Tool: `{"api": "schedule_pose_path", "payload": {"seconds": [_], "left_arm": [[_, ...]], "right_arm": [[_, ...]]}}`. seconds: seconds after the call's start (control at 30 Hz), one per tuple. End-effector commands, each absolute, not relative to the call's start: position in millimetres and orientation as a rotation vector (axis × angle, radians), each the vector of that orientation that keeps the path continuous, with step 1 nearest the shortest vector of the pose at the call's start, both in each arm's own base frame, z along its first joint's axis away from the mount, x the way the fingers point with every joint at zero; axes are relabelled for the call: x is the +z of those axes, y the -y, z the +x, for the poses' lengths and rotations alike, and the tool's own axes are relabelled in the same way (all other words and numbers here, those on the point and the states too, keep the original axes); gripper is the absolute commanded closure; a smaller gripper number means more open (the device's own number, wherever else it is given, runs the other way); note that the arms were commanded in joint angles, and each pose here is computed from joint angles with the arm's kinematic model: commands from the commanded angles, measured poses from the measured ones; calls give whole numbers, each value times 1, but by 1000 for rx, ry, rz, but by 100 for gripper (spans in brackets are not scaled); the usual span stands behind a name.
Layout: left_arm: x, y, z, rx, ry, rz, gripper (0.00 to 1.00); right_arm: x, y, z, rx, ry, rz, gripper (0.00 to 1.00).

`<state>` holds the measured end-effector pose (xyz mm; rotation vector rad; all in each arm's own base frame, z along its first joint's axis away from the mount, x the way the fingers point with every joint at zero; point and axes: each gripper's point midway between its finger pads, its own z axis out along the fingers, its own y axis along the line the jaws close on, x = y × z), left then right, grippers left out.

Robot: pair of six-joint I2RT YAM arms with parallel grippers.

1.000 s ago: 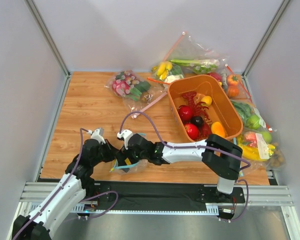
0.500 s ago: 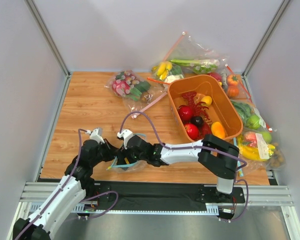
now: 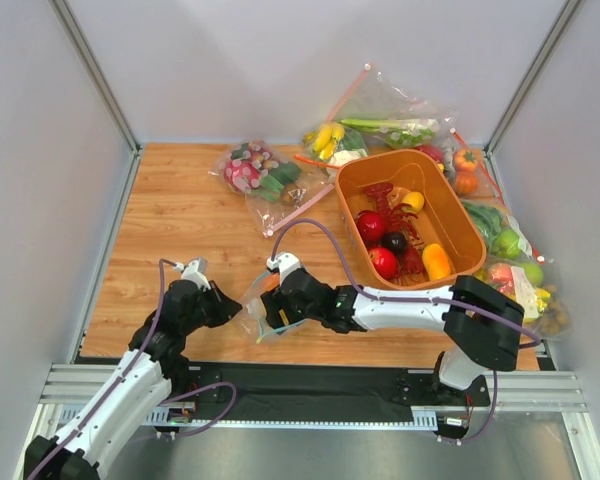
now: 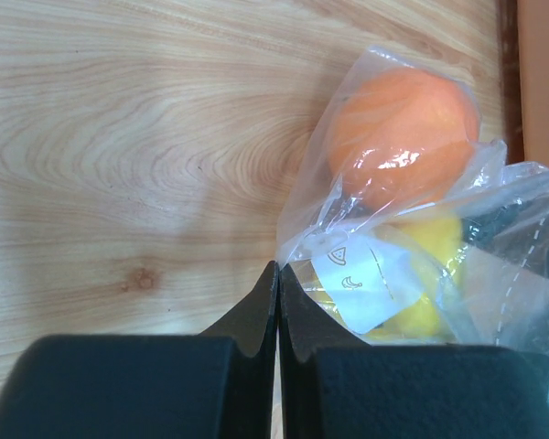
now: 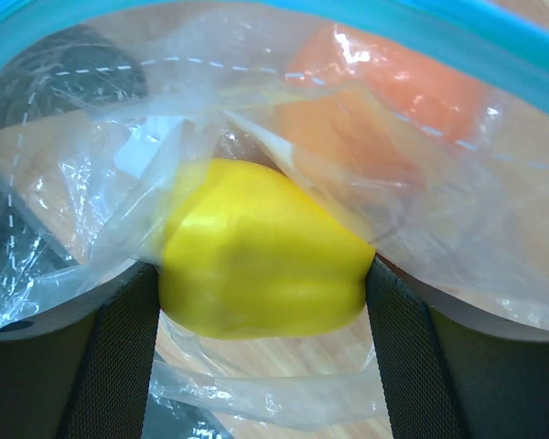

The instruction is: Open the zip-top bag and remove the fake food

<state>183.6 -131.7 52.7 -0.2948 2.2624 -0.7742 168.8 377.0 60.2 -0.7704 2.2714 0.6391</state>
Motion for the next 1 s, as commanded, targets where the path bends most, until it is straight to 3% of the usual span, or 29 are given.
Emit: {"api": "schedule_pose_path", "payload": {"seconds": [0.0,0.4,0.97], "left_arm": [[59,127,189,-727,-2254,-290,100],[58,120,191,-671,-2263,-295,100],[64,116,196,-634,-2258,-289,100]], "right_arm": [[68,-355,179,527,-2282,-707,68],[152,-352,180,736,-2187,-700,67],[174,-285,219,494,-2180,-622,66]]}}
